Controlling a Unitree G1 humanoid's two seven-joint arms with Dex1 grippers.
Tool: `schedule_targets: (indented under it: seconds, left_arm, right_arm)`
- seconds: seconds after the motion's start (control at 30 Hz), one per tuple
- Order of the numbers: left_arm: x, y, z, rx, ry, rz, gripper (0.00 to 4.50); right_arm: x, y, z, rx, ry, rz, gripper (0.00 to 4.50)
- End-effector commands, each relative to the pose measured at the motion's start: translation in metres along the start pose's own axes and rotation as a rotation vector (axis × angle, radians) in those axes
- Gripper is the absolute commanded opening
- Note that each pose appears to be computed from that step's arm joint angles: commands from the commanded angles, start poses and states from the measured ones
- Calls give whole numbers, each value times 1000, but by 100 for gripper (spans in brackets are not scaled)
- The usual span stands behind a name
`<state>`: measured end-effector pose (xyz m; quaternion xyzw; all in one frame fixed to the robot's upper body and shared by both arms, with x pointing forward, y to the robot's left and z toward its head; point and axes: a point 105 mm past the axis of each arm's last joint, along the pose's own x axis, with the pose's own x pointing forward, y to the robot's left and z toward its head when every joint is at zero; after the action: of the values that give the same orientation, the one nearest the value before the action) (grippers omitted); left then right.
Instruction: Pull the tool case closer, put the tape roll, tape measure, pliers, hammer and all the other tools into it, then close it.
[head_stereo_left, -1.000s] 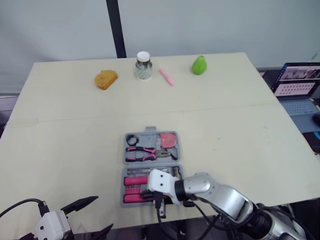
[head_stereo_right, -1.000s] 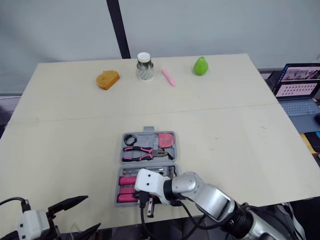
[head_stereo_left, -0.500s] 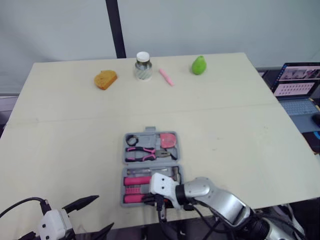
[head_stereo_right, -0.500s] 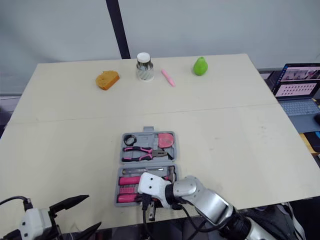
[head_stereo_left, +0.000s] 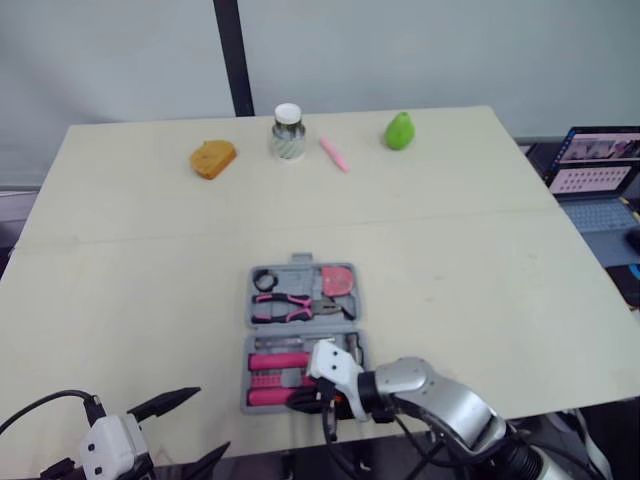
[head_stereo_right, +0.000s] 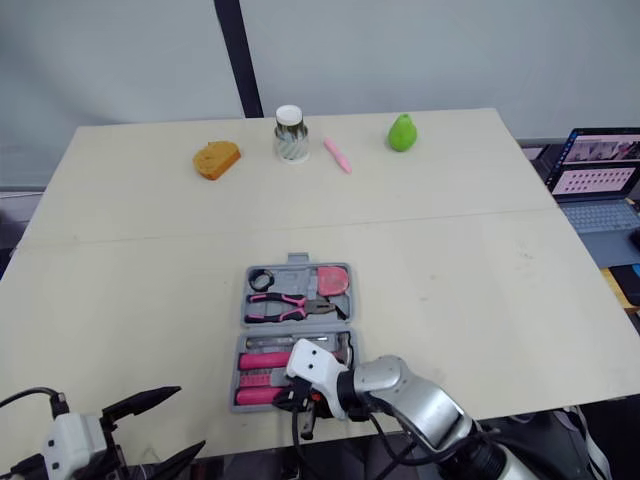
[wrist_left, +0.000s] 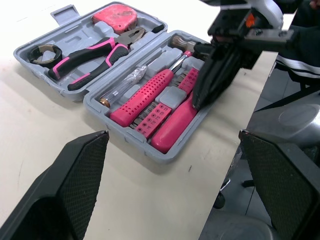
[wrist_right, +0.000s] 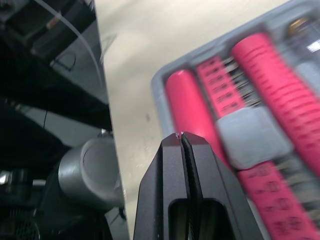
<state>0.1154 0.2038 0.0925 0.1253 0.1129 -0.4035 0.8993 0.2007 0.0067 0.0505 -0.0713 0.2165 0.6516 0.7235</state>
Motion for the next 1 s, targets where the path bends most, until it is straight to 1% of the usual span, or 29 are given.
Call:
schedule_targets:
  seconds: [0.03,0.13,0.43,0.73,1.0]
  left_arm:
    - [1,0,2,13,-1,-7,450]
    - [2,0,1,13,-3,-7,450]
    - [2,1,1,13,-3,-6,450]
    - [3,1,1,14,-2,-3,450]
    - [5,1,2,13,-4,-4,450]
  right_arm:
    - [-3,3,15,-23,-59,13,10]
    - [-3,2,13,-24,-50,8,10]
    - [-5,3,-7,-41,24,11,10]
    - [-3,1,-13,-57,56,-5,10]
    - [-3,0,-22,-32,93,-14,10]
